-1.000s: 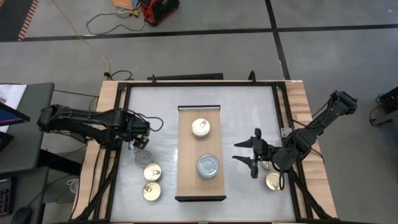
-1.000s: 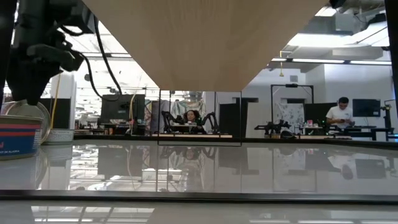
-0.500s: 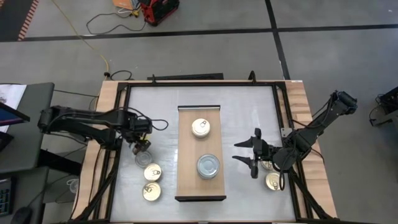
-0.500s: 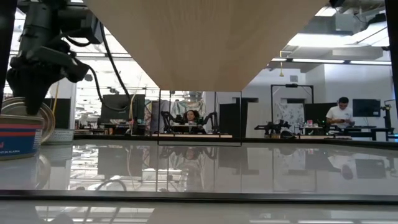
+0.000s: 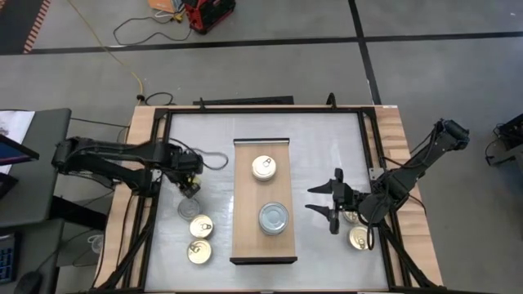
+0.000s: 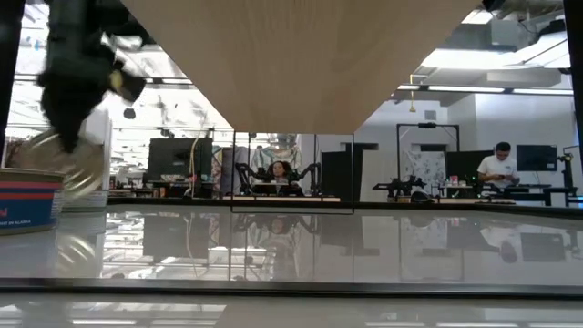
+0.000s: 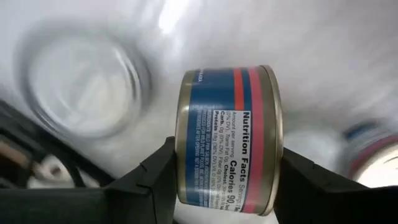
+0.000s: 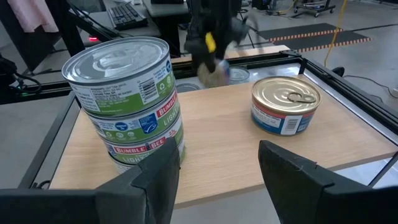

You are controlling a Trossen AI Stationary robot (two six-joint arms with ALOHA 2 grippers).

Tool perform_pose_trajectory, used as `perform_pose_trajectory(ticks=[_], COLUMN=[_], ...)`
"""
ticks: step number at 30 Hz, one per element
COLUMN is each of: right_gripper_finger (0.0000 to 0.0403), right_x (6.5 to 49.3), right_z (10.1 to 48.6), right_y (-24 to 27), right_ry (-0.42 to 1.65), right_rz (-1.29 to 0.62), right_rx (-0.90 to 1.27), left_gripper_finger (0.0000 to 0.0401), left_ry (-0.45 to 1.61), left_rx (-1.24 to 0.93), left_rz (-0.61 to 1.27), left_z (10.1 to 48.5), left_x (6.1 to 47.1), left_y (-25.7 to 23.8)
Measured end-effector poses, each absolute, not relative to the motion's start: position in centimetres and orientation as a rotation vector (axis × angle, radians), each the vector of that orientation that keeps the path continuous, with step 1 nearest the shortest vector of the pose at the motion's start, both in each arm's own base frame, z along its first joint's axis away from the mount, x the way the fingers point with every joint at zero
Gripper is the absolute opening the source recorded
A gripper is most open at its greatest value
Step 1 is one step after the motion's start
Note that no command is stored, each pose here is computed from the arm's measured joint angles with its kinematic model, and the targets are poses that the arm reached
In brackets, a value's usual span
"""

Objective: Stack canned seafood by type on shelf
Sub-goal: Stack the blue tuna can on top of the blue tuna can on the shelf

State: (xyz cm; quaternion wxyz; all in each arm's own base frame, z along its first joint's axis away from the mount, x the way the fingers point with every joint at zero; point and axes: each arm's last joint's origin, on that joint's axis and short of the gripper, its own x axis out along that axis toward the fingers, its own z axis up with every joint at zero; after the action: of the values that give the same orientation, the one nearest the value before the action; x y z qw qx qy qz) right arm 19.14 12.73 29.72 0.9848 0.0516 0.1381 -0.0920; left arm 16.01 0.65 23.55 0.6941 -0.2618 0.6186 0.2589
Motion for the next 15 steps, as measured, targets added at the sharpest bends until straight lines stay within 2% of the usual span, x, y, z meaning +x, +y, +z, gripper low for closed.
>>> perform_pose_trajectory(ticks=[4,8,15], right_gripper_finger=[0.0244,0.0244,0.0244], right_x=[19.1,19.2,19.2], right_z=[29.7,29.7,29.8], right_y=[12.7,12.7,12.6], right_ry=[0.277,0.276,0.270], right_rz=[-0.185,-0.188,-0.194], right_rx=[0.107,0.117,0.135], left_gripper_finger=[0.0188,0.0188,0.0188], left_ry=[1.318,1.161,0.932], left_rx=[-0.545,-0.527,-0.491], left_rz=[0.645,0.660,0.613], left_z=[26.6,29.8,34.5], left_x=[15.3,15.2,15.8], left_y=[1.2,1.4,1.6])
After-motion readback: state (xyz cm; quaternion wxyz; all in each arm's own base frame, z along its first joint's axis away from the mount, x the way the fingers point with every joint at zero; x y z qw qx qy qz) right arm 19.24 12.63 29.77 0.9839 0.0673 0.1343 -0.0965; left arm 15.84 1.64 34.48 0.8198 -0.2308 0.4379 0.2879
